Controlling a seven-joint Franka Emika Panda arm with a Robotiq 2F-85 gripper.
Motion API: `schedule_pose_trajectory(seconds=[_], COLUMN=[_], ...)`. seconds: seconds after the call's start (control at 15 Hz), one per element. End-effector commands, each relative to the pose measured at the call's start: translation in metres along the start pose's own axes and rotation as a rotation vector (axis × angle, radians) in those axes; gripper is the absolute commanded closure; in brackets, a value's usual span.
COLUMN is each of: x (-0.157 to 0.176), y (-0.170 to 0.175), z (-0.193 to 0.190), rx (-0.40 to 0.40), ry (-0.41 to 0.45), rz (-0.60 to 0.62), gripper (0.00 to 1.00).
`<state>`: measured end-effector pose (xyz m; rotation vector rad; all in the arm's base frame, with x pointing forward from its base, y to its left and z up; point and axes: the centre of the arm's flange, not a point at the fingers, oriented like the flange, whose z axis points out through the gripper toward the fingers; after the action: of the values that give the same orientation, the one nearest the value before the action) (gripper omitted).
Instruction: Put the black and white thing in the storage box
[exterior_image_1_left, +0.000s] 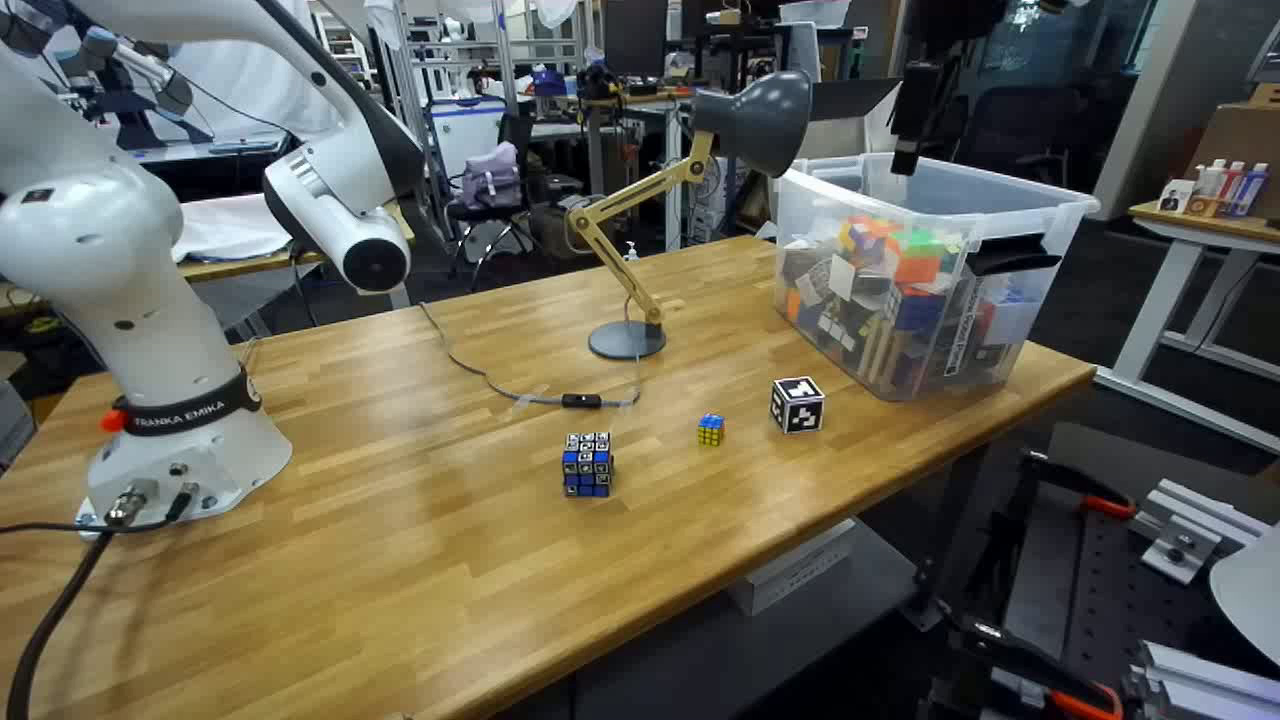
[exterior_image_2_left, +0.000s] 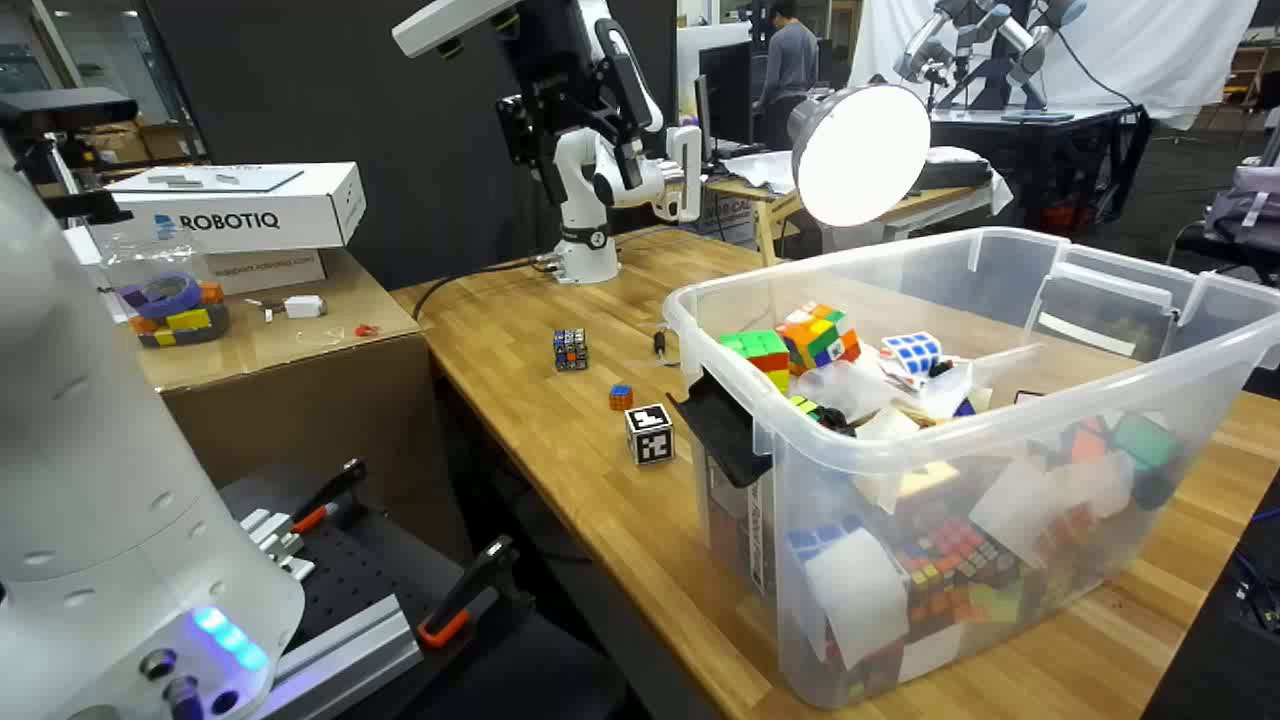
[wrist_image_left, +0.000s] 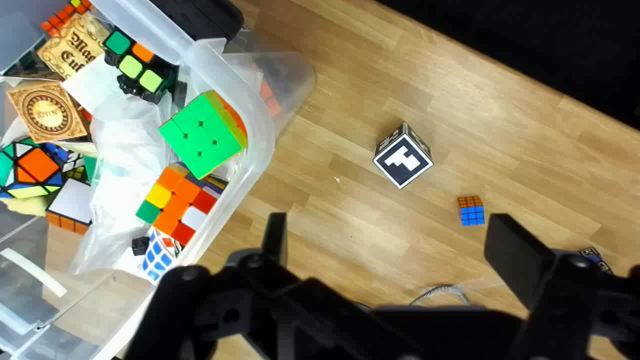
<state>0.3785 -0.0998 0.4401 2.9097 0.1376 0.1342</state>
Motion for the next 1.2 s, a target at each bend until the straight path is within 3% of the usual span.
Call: schedule_pose_trajectory(seconds=[0.0, 0.27, 0.6, 0.67, 1.13], x=[0.0, 0.014, 0.048, 0.03, 0.042], y=[0.0, -0.013, -0.059, -0.057, -0.062], z=[0.0, 0.006, 0.026, 0.017, 0.025], rx=[0.0, 0.047, 0.131, 0.103, 0.117], ry=[0.0, 0.027, 0.051, 0.032, 0.038], rz=[0.0, -0.071, -0.158, -0.128, -0.141], gripper=[0.0, 0.0, 0.0, 0.0, 0.0])
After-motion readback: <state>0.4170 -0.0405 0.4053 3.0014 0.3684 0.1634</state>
